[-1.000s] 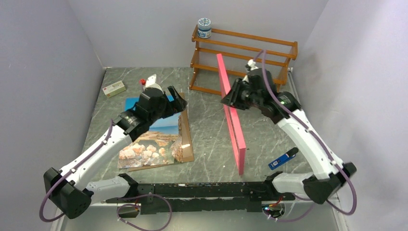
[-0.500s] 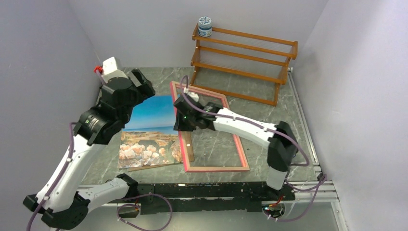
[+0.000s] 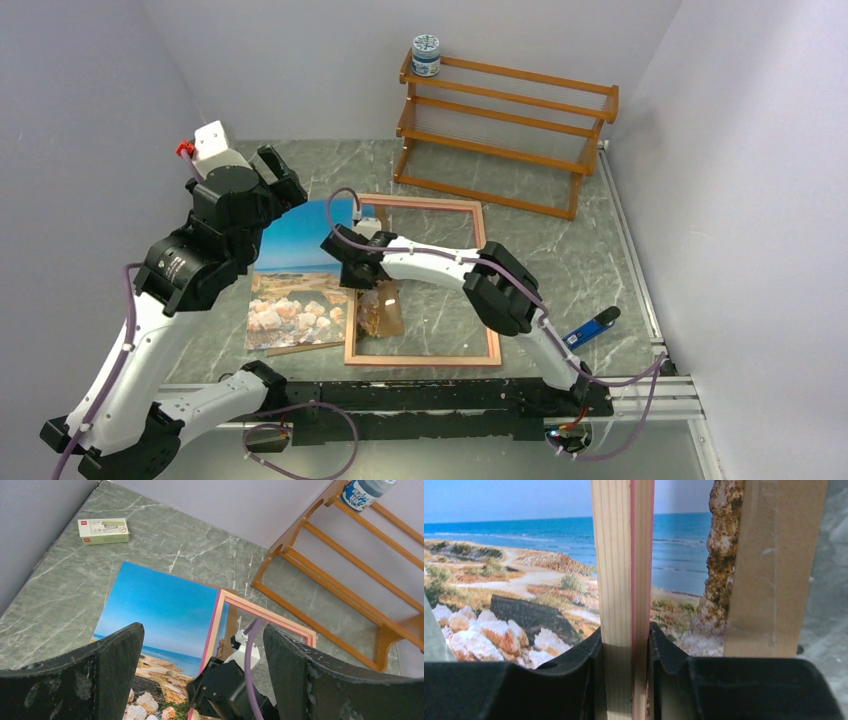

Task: Put the photo into the frame
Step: Turn over the photo frame at the center of the board.

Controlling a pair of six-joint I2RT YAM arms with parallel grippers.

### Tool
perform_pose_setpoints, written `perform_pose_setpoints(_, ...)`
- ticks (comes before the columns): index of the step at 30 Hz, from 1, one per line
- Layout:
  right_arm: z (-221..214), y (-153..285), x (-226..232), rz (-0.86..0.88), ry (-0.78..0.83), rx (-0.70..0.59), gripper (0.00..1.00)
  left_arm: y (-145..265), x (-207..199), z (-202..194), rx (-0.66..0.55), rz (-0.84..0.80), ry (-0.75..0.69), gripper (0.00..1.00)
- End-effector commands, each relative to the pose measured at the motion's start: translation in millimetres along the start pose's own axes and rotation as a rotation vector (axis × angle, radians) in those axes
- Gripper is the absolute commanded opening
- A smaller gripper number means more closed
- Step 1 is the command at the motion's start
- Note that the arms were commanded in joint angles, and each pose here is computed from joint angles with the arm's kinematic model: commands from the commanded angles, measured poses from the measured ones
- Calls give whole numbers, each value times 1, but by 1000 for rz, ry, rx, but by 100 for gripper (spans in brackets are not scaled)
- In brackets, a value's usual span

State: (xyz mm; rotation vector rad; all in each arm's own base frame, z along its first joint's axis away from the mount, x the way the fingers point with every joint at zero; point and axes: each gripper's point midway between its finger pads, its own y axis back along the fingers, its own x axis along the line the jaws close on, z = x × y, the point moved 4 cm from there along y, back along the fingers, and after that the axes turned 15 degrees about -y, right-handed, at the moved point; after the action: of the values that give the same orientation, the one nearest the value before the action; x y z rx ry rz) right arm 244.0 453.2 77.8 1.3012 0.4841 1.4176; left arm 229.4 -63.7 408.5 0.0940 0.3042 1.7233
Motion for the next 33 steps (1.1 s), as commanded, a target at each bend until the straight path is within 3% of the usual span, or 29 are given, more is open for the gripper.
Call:
perform_pose_setpoints(1,3,-1,42,132,-90,-16,11,-1,3,0,3,23,-20,94)
perform_pose_setpoints(6,-2,-3,46,148,-82,21,40,1,5,-6,3,20,8,94)
perform_pose_setpoints(12,7,10,51,173,-68,25,58,2,5,-7,-7,5,17,94)
perform_pose_setpoints(16,29,40,50,227,-80,-6,61,2,4,-10,16,-2,6,94)
perform_pose_setpoints(21,83,77,8,235,-126,-104,61,0,0,-28,59,-35,12,94)
perform_pose_setpoints(27,153,104,-99,118,-241,-248,60,-9,-10,-74,165,-84,23,94)
perform_pose_setpoints(33,199,95,-204,9,-373,-260,57,-34,-22,-160,387,-79,-7,94)
